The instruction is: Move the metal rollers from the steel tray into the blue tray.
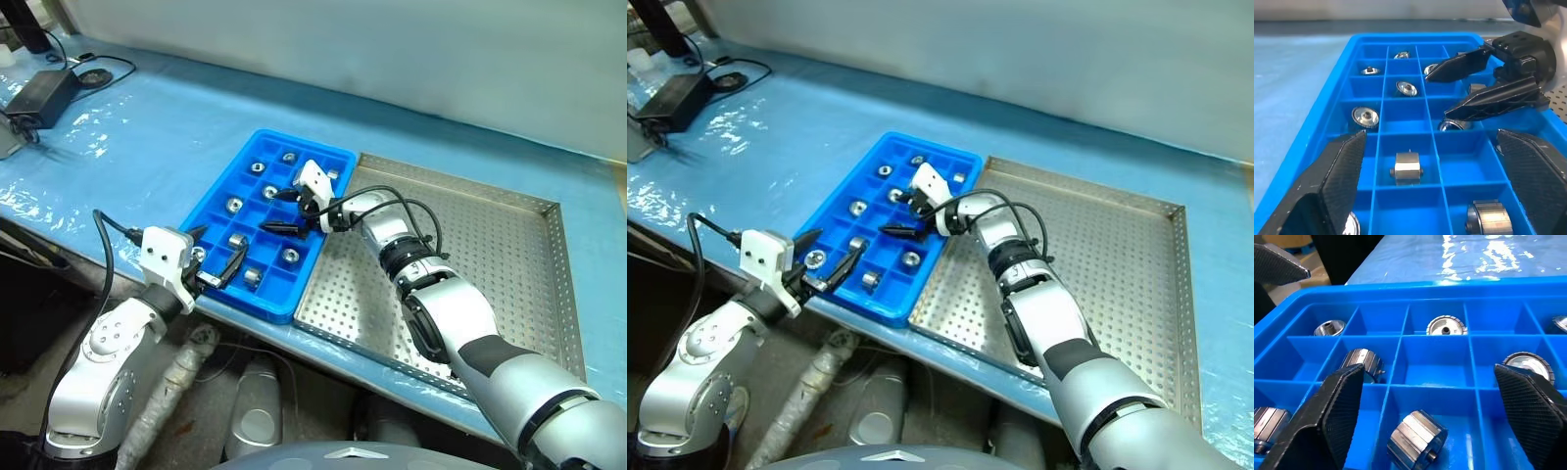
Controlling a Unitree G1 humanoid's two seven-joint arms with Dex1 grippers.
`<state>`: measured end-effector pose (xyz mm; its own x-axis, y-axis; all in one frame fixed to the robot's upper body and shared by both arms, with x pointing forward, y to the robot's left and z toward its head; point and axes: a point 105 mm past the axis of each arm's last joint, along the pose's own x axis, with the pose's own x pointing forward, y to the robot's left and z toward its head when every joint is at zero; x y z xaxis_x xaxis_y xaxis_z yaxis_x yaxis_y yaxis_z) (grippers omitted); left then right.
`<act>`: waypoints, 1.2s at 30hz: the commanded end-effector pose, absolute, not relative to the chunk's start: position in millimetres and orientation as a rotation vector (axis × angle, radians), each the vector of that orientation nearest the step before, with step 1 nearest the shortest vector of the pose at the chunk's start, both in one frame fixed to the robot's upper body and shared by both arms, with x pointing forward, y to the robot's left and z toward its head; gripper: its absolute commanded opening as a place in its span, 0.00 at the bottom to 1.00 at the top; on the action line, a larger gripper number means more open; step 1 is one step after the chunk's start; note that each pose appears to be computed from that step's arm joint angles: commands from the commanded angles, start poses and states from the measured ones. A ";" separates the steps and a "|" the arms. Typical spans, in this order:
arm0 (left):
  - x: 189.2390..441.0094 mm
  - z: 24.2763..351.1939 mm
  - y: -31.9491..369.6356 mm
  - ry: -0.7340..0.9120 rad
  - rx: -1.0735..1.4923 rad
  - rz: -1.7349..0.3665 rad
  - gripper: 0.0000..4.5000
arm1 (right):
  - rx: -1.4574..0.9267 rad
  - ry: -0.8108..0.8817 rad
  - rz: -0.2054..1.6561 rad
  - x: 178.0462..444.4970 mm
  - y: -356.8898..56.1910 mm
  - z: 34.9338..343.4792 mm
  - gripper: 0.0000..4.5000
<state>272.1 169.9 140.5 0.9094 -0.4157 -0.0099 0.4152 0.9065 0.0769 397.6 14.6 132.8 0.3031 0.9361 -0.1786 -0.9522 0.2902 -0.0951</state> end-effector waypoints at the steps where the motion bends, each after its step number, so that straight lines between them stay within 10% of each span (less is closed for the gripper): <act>1: 277.5 144.9 165.0 -0.044 0.085 -0.434 1.00 | -0.094 -0.017 1.227 404.7 8.2 164.6 0.99; 36: 346.8 145.9 107.4 -0.136 0.004 -0.694 1.00 | -0.080 -0.035 0.923 381.1 -99.8 171.0 0.99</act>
<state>346.9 110.7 130.9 0.7773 -0.6238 0.0818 0.6250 0.7805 0.0138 384.0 -102.0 154.0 0.6068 0.7920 -0.0672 -0.7948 0.6033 -0.0662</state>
